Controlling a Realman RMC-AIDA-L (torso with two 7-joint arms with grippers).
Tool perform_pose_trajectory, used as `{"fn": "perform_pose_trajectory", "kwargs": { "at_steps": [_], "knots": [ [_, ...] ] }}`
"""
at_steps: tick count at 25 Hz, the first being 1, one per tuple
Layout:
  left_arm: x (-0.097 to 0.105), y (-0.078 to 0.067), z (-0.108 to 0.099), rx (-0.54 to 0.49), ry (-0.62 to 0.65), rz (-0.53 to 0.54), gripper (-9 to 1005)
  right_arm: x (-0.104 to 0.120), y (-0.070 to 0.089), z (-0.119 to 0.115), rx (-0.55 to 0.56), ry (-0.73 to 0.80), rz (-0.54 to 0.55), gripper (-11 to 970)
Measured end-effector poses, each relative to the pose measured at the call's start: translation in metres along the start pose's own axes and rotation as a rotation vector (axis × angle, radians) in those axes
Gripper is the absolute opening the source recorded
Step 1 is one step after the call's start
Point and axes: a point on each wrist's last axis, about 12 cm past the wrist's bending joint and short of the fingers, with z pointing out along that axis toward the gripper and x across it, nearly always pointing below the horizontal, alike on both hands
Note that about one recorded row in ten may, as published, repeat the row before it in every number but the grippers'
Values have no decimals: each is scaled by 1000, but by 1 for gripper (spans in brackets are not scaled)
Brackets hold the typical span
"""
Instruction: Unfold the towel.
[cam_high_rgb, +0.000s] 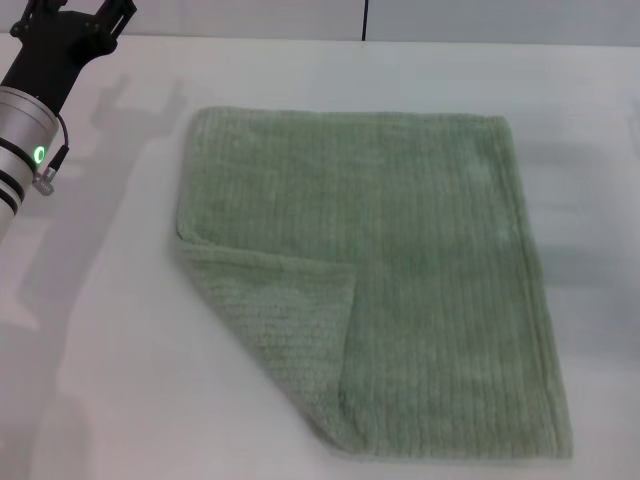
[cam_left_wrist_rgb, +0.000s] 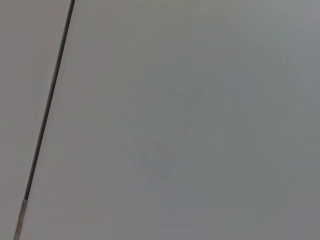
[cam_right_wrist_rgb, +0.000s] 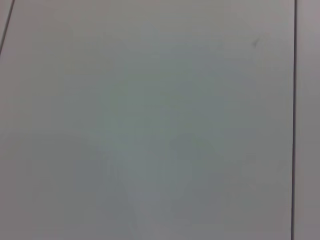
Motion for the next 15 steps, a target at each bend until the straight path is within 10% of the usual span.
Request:
{"fn": "perform_pose_trajectory", "kwargs": {
  "at_steps": [15],
  "knots": [
    [-1, 0, 1, 0, -4, 2, 810, 1, 0, -3, 1, 3, 0, 517]
  ]
}}
